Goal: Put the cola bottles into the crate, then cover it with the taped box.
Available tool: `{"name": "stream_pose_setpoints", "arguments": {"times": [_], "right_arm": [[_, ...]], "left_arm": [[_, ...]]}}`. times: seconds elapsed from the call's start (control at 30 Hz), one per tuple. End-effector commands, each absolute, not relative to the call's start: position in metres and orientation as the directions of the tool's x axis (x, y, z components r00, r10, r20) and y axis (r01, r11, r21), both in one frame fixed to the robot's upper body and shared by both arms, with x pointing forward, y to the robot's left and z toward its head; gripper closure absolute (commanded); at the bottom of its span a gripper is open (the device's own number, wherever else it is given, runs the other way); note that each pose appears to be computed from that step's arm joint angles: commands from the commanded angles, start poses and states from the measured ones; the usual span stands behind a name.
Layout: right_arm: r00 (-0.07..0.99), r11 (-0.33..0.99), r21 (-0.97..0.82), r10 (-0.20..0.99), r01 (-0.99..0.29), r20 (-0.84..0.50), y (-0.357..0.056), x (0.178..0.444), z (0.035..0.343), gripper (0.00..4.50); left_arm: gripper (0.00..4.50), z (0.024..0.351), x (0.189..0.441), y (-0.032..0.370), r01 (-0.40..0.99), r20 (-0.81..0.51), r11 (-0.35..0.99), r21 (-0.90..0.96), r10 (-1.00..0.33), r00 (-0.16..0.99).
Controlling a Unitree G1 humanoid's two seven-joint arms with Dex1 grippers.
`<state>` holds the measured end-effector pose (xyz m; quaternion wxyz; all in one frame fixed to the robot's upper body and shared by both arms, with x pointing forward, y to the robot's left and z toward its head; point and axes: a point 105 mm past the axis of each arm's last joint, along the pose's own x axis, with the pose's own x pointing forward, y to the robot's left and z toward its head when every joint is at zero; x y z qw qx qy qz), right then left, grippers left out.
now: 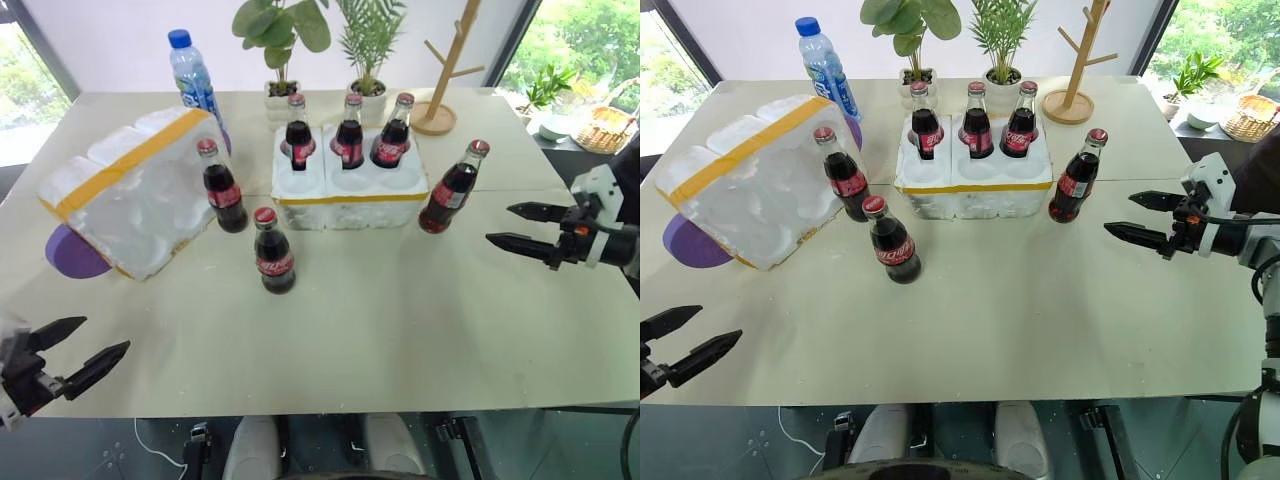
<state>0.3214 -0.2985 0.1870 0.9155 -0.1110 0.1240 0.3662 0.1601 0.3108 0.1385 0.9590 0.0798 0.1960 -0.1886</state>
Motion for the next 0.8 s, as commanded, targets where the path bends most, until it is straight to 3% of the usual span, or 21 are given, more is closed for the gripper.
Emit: {"name": "stream_pose_setpoints", "arguments": {"times": [0.03, 0.4, 0.8], "right_arm": [[0.713, 0.708, -0.139, 0.643, -0.693, -0.278, -0.298, 0.322, 0.194, 0.0], [0.731, 0.723, -0.15, 0.623, -0.674, -0.278, -0.299, 0.325, 0.191, 0.0], [0.725, 0.712, -0.17, 0.626, -0.682, -0.287, -0.296, 0.324, 0.19, 0.0]], "left_arm": [[0.06, 0.136, 0.159, 0.308, 0.409, -0.414, 0.906, 0.111, -0.332, 0.847], [0.06, 0.137, 0.167, 0.316, 0.365, -0.402, 0.919, 0.149, -0.281, 0.871], [0.06, 0.141, 0.172, 0.31, 0.389, -0.378, 0.913, 0.122, -0.32, 0.869]]}}
